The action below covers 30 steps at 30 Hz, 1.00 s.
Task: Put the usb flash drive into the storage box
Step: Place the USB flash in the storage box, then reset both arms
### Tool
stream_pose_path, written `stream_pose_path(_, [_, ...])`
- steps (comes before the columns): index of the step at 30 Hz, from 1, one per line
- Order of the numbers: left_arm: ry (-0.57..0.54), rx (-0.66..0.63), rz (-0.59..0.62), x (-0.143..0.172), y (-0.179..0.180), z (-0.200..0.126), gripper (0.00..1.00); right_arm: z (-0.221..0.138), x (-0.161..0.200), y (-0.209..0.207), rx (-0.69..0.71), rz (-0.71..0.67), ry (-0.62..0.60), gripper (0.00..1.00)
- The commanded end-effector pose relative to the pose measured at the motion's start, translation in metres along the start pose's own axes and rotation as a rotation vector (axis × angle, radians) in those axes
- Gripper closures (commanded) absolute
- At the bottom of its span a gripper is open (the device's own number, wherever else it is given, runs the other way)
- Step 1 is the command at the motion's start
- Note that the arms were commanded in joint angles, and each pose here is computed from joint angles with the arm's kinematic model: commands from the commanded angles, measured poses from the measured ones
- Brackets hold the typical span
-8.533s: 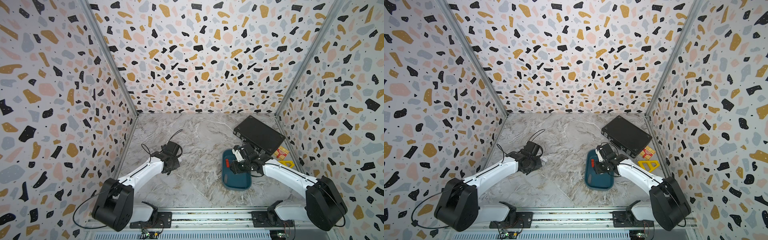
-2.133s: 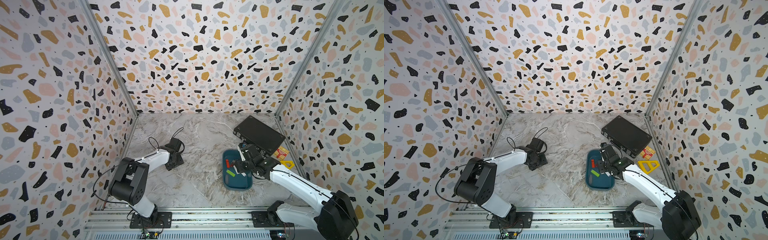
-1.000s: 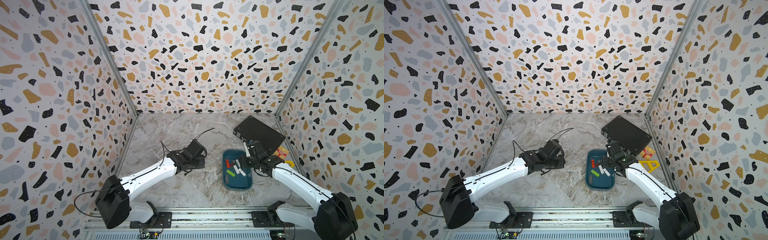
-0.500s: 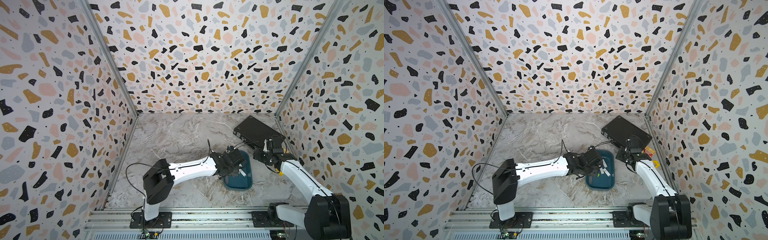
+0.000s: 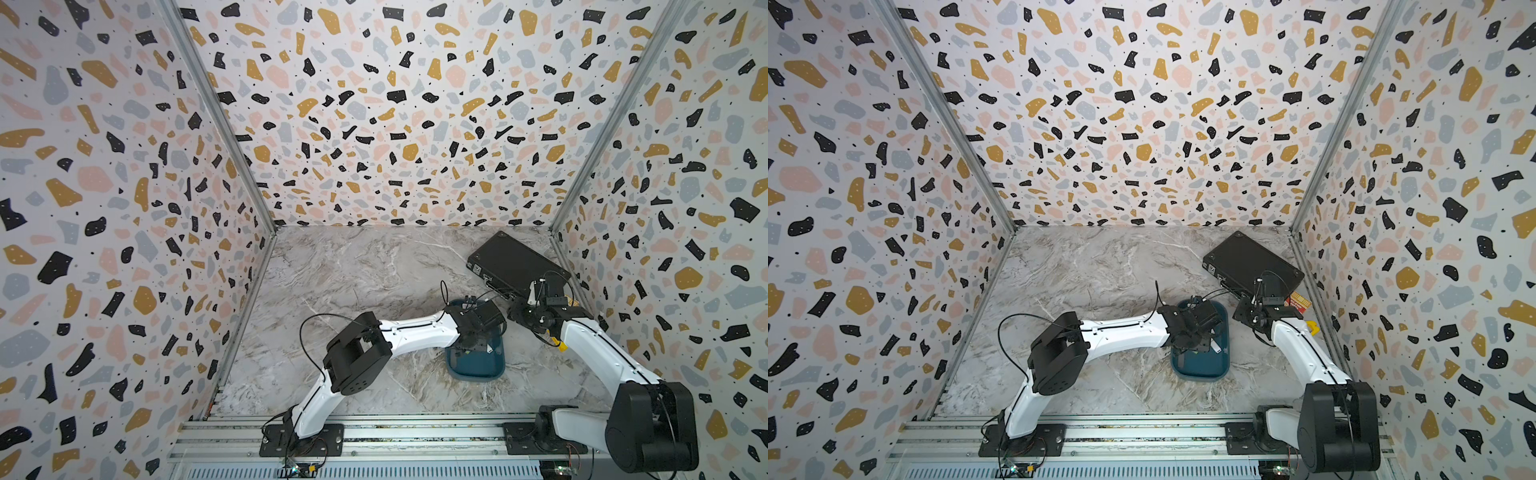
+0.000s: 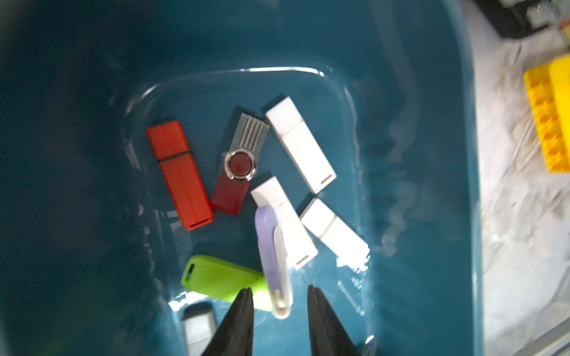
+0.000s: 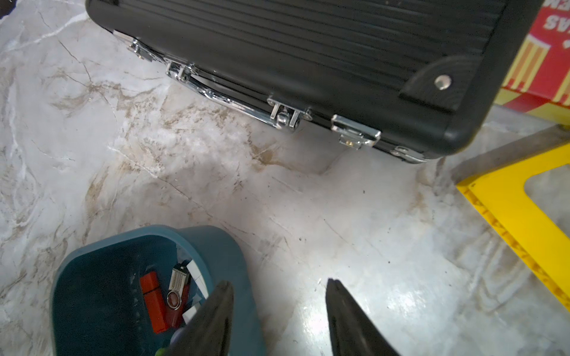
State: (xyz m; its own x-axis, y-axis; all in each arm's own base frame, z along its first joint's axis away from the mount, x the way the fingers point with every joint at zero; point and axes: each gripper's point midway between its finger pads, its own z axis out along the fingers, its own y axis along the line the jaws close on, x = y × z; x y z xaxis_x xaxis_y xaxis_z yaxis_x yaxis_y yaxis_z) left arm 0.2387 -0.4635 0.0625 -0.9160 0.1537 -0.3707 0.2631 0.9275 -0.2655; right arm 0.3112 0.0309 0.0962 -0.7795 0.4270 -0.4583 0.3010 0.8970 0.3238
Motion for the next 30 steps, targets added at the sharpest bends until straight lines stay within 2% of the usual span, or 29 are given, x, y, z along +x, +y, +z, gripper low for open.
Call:
stream_pose_path(1, [-0.019, -0.014, -0.002, -0.011, 0.001, -0.003, 0.59, -0.004, 0.002, 0.000, -0.011, -0.011, -0.001, 0.47])
stream_pose_path(4, [-0.038, -0.016, 0.000, -0.017, 0.004, -0.013, 0.55, -0.006, 0.002, 0.002, -0.019, -0.013, -0.001, 0.47])
stream_pose_path(8, [-0.130, -0.025, 0.006, -0.036, 0.023, -0.055, 0.55, -0.009, -0.001, 0.007, -0.041, -0.008, -0.012, 0.46])
stream_pose_path(10, [-0.171, -0.038, -0.027, -0.044, 0.048, -0.076, 0.55, -0.010, -0.002, 0.012, -0.068, -0.012, -0.011, 0.47])
stream_pose_path(14, [-0.276, -0.084, -0.130, -0.055, 0.131, -0.120, 0.54, -0.014, -0.007, 0.022, -0.118, -0.014, -0.033, 0.46])
stream_pose_path(16, [-0.372, -0.174, -0.135, -0.059, 0.181, -0.151, 0.52, -0.017, -0.012, 0.024, -0.115, -0.030, -0.060, 0.46])
stream_pose_path(20, [-0.569, -0.427, -0.182, -0.046, 0.287, -0.217, 0.32, -0.032, -0.026, 0.023, -0.035, -0.134, -0.177, 0.45])
stream_pose_path(22, [-0.678, -0.547, -0.187, -0.038, 0.325, -0.245, 0.24, -0.042, -0.035, 0.023, 0.028, -0.219, -0.259, 0.43])
stream_pose_path(24, [-0.797, -0.669, -0.142, -0.029, 0.348, -0.270, 0.21, -0.048, -0.043, 0.023, 0.084, -0.307, -0.341, 0.41])
stream_pose_path(26, [-0.907, -0.765, -0.095, -0.022, 0.364, -0.281, 0.17, -0.049, -0.048, 0.023, 0.126, -0.398, -0.419, 0.38])
stream_pose_path(28, [-0.964, -0.792, 0.001, -0.018, 0.367, -0.274, 0.08, -0.047, -0.051, 0.020, 0.144, -0.432, -0.471, 0.35])
stream_pose_path(30, [-0.990, -0.791, -0.004, -0.011, 0.373, -0.268, 0.07, -0.044, -0.054, 0.019, 0.140, -0.449, -0.544, 0.34])
